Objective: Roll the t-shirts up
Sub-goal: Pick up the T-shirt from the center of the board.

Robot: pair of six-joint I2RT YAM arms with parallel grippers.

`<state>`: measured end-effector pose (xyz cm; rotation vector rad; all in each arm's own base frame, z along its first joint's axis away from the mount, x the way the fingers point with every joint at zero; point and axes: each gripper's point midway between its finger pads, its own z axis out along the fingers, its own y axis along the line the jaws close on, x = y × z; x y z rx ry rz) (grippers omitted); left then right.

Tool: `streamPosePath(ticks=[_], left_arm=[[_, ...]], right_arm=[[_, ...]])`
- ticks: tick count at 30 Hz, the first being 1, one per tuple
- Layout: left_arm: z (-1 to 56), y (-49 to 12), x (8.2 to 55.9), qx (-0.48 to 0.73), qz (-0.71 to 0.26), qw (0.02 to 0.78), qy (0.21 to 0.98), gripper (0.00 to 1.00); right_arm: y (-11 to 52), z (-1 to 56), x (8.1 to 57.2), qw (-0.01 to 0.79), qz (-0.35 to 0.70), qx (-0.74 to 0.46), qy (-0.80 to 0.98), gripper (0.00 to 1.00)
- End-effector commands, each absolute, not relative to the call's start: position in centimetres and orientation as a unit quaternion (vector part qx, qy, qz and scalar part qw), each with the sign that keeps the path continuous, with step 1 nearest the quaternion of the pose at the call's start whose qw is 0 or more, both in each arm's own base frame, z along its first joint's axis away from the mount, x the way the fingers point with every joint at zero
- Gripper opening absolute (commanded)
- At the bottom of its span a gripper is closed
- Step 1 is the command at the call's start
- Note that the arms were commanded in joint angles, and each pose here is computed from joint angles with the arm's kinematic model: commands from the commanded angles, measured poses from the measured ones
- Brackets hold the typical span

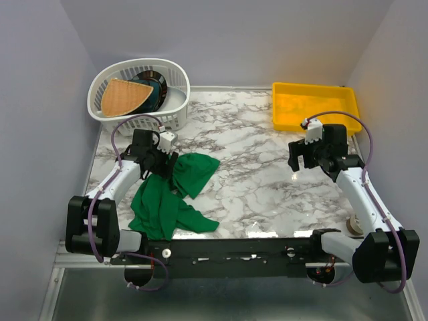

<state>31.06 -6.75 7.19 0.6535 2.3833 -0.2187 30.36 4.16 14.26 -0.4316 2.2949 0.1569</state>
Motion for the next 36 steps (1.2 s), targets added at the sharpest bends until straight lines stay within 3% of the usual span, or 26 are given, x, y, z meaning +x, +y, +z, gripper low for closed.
streamPosePath(ticks=[1, 2, 7, 10, 11, 12, 25, 26, 28, 29, 30, 32, 36], left_arm=[[7.2, -7.2, 30.6, 0.262, -0.098, 0.328, 0.902, 0.8], [7.1, -7.4, 30.5, 0.268, -0.105, 0.326, 0.901, 0.72], [6.8, -8.7, 29.9, 0.29, -0.135, 0.314, 0.894, 0.52], [7.1, -9.8, 29.8, 0.313, -0.15, 0.312, 0.885, 0.28], [7.5, -10.9, 29.9, 0.327, -0.16, 0.314, 0.877, 0.1], [7.8, -11.5, 29.9, 0.336, -0.163, 0.315, 0.872, 0.03], [17.2, -29.7, 33.1, 0.491, -0.246, 0.36, 0.754, 0.0], [17.1, -30.5, 33.6, 0.487, -0.242, 0.356, 0.76, 0.02], [18.5, -31.1, 34.6, 0.48, -0.222, 0.372, 0.763, 0.39], [18.6, -30.2, 35.2, 0.471, -0.19, 0.38, 0.773, 0.69], [17.9, -29.1, 35.4, 0.469, -0.164, 0.378, 0.782, 0.79], [16.8, -26.2, 34.9, 0.485, -0.107, 0.366, 0.787, 0.88], [10.2, -21.1, 31.0, 0.543, -0.064, 0.271, 0.793, 0.89]], right_arm=[[4.3, 14.2, 29.8, 0.392, 0.066, -0.175, 0.901, 1.0], [4.4, 14.1, 29.8, 0.39, 0.069, -0.175, 0.902, 1.0], [4.8, 14.8, 29.8, 0.396, 0.076, -0.198, 0.893, 1.0], [4.9, 15.2, 30.0, 0.4, 0.077, -0.201, 0.891, 1.0], [4.9, 15.2, 30.0, 0.399, 0.077, -0.202, 0.891, 1.0], [4.8, 15.2, 30.0, 0.4, 0.076, -0.203, 0.89, 1.0], [4.5, 16.9, 29.4, 0.415, 0.064, -0.21, 0.883, 1.0], [4.4, 16.9, 29.2, 0.412, 0.061, -0.215, 0.883, 1.0], [4.6, 17.5, 28.9, 0.415, 0.064, -0.227, 0.879, 1.0], [4.6, 17.5, 28.6, 0.409, 0.063, -0.239, 0.878, 1.0], [4.8, 17.9, 28.4, 0.415, 0.065, -0.245, 0.874, 1.0], [4.9, 18.0, 28.2, 0.418, 0.069, -0.248, 0.871, 1.0], [5.3, 17.4, 27.8, 0.417, 0.081, -0.246, 0.871, 1.0]])
